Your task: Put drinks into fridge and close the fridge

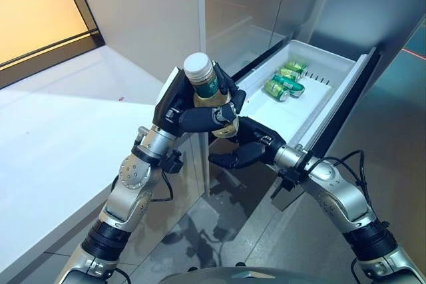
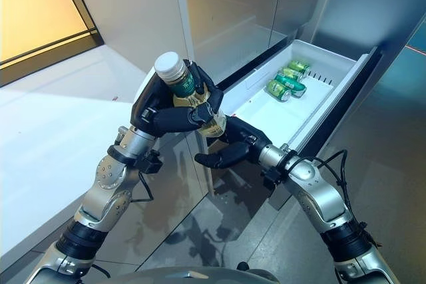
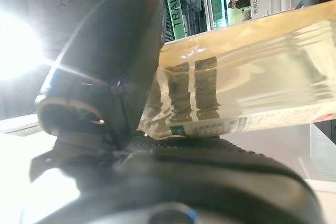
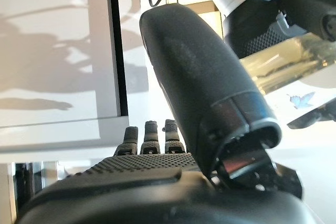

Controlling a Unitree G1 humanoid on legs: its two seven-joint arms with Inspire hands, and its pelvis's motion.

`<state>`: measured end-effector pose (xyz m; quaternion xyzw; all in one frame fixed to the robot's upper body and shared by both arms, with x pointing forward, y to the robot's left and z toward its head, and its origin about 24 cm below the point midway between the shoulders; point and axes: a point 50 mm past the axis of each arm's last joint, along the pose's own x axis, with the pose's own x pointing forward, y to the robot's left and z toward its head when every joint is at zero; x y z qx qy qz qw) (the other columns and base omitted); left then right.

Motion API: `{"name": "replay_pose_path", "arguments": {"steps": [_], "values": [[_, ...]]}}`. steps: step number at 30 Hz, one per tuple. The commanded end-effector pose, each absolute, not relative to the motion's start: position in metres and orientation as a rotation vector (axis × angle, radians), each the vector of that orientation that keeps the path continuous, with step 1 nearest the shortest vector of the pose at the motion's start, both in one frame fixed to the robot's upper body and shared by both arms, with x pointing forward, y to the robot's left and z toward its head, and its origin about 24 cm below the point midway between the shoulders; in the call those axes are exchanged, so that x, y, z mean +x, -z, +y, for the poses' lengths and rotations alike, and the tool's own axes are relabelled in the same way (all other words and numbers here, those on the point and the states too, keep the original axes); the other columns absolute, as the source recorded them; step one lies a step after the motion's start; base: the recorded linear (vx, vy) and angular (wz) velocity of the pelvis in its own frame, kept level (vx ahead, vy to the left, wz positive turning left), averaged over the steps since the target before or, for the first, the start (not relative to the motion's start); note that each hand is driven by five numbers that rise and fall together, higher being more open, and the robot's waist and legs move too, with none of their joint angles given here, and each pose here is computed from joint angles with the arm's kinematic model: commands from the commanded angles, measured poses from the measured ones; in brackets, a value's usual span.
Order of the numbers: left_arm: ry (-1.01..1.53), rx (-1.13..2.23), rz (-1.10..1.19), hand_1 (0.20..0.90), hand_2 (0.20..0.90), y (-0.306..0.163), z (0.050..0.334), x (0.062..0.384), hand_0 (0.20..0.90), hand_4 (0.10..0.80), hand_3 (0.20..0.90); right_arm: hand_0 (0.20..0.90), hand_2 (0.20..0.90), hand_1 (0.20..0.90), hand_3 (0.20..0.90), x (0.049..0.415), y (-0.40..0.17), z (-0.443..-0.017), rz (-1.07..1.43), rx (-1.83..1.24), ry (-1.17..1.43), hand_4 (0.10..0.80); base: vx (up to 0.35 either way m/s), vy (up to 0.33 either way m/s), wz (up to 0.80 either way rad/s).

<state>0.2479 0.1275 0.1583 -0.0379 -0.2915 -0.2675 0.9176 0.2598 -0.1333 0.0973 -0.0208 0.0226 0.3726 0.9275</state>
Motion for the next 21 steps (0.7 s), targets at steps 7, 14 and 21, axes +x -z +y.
{"name": "replay_pose_path", "arguments": {"steps": [7,14,21], "values": [[0.576,-0.083,-0.872,0.3,0.3,-0.202,0.124,0.246,0.3,0.1,0.2,0.9,0.9,0.9,0.9,0.267,-0.191,-0.121,-0.386,0.064,-0.777,0.8,0.0,0.0,0.0],[0.586,-0.074,-0.909,0.3,0.3,-0.208,0.123,0.243,0.3,0.1,0.2,0.9,0.9,0.9,0.9,0.269,-0.187,-0.121,-0.363,0.083,-0.773,0.8,0.0,0.0,0.0],[0.589,-0.054,-0.878,0.3,0.3,-0.204,0.122,0.245,0.3,0.1,0.2,0.9,0.9,0.9,0.9,0.267,-0.186,-0.117,-0.337,0.063,-0.838,0.8,0.0,0.0,0.0]]}}
